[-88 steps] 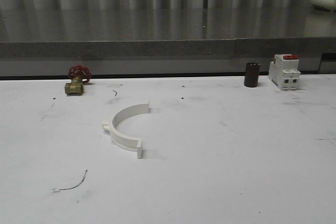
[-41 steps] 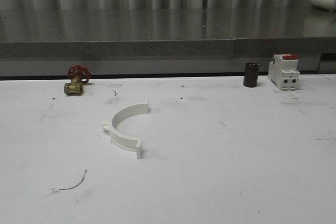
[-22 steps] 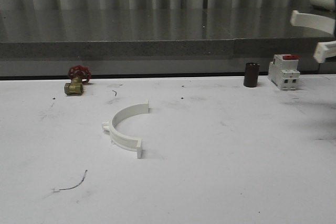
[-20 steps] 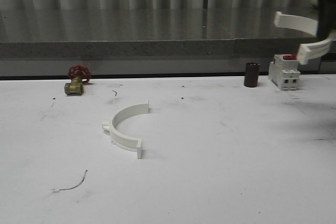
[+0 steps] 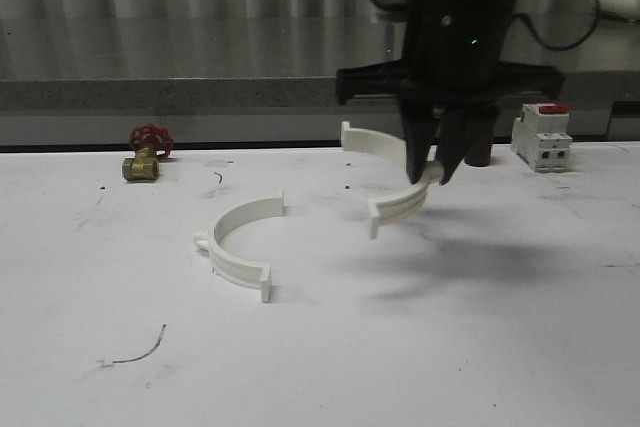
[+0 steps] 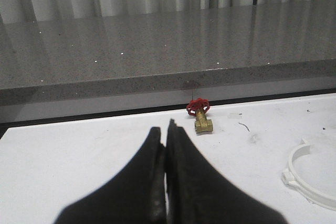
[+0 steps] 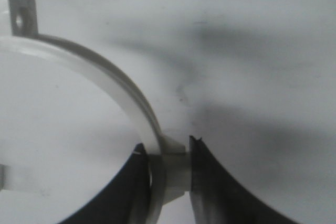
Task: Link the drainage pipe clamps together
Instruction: 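Lift the clamp half and carry it toward the placed half, then lower the clamp half and press its ends against the placed half, then open the right gripper and lift it away from the ring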
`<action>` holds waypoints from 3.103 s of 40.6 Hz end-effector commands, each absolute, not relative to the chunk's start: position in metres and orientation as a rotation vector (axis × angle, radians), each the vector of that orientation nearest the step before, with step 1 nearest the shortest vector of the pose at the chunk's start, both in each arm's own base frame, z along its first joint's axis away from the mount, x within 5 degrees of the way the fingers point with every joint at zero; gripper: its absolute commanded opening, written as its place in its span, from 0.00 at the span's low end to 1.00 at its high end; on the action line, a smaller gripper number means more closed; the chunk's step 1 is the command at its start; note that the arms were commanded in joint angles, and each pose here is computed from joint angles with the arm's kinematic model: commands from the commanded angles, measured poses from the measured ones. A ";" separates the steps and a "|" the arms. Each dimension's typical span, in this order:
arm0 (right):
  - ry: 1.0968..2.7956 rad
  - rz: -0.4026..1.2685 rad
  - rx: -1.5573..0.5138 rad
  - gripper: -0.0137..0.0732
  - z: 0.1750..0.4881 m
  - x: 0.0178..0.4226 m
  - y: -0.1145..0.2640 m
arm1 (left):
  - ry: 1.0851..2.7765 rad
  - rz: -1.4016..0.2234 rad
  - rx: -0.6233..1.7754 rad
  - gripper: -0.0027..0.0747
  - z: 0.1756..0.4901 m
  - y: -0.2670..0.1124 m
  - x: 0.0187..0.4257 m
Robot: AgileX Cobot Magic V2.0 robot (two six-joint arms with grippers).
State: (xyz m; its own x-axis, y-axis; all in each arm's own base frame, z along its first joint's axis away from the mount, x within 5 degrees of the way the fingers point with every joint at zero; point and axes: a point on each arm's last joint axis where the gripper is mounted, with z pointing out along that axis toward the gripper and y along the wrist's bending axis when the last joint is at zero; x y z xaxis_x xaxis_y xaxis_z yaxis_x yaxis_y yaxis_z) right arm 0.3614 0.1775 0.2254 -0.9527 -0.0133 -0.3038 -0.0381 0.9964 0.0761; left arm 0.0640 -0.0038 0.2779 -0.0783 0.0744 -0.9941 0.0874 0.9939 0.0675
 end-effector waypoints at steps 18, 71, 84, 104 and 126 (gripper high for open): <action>2.742 0.256 -0.014 0.28 0.226 0.383 0.224 | 1.556 -0.023 0.126 0.01 0.293 -0.005 0.064; 2.819 0.310 0.039 0.28 0.200 0.387 0.234 | 1.556 -0.023 0.126 0.01 0.293 -0.005 0.064; 2.817 0.318 0.075 0.39 0.201 0.387 0.234 | 1.556 -0.023 0.126 0.01 0.293 -0.005 0.064; 2.815 0.329 0.125 0.54 0.201 0.387 0.234 | 1.556 -0.023 0.126 0.01 0.293 -0.005 0.064; 2.769 0.335 -0.031 0.63 0.261 0.362 0.221 | 1.556 -0.023 0.126 0.01 0.293 -0.005 0.064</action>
State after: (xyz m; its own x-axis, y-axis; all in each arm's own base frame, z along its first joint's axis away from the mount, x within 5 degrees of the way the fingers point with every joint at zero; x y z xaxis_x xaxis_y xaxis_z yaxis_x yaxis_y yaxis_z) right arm 0.3721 0.2261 0.2133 -0.9687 0.0620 -0.2405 0.0139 0.9804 0.1966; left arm 0.0640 -0.0038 0.2779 -0.0783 0.0744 -0.9941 0.0874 0.9939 0.0675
